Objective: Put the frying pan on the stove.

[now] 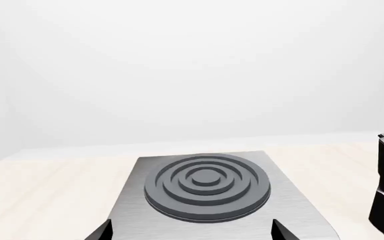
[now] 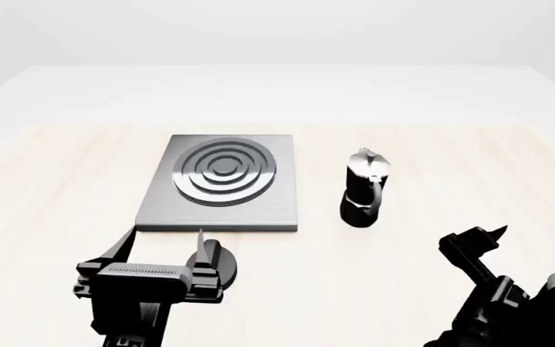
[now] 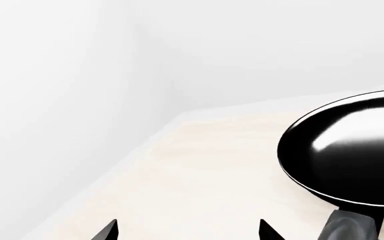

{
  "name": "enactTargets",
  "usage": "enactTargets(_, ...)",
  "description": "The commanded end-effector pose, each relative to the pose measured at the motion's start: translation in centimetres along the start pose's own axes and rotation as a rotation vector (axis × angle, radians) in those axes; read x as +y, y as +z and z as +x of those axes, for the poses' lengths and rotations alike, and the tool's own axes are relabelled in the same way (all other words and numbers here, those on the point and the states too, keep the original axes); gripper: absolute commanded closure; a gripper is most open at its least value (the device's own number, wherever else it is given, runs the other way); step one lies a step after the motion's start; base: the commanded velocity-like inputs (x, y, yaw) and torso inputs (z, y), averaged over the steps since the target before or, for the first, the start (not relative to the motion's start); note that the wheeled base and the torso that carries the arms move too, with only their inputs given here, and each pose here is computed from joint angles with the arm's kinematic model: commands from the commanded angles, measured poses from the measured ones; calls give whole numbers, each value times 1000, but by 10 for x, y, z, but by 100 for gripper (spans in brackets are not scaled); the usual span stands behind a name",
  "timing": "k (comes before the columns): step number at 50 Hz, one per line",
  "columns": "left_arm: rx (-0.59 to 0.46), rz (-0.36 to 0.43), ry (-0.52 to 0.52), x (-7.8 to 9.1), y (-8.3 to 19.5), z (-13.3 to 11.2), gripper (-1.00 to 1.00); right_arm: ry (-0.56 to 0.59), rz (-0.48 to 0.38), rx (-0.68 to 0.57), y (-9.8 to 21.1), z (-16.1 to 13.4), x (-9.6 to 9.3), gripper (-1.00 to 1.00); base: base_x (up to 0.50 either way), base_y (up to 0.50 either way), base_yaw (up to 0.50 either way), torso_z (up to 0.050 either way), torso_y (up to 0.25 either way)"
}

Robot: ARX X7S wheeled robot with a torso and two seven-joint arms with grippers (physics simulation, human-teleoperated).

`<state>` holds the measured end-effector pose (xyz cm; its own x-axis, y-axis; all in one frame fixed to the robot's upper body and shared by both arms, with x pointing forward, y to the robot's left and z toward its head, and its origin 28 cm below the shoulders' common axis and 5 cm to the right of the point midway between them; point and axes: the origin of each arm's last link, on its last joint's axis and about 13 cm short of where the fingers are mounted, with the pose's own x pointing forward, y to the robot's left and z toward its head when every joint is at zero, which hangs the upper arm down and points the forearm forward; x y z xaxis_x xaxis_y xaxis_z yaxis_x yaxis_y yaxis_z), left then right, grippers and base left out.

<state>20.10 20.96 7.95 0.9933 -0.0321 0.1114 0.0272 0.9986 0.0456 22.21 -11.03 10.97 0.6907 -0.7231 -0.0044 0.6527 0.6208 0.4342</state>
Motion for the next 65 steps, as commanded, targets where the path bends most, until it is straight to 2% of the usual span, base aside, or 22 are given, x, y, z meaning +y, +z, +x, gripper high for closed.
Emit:
enactTargets(1,-1,-3,-1,0,0,0,-100,-55,23,-30,8,3,10,-100,0,0,0,0,0)
enactTargets(15,2,-9,3,2,-2,-2,-100,-196,12,-75,11,1,14,-100,0,0,0,0,0)
enactTargets(17,2,-10,3,1,-2,-1,-100,-186,17,-77,12,0,14,-100,0,0,0,0,0)
enactTargets(20,3,-9,1,1,-2,-1,-100,-209,15,-130,14,-1,15,-100,0,0,0,0,0)
enactTargets(39,-4,-9,2,2,1,0,-100,-321,-14,-116,15,-4,18,-100,0,0,0,0,0)
enactTargets(47,-1,-13,4,2,-1,-1,-100,-402,-72,-121,8,-1,20,-100,0,0,0,0,0)
enactTargets(65,2,-15,6,3,-3,-2,-100,-448,-113,-80,1,10,26,-100,0,0,0,0,0)
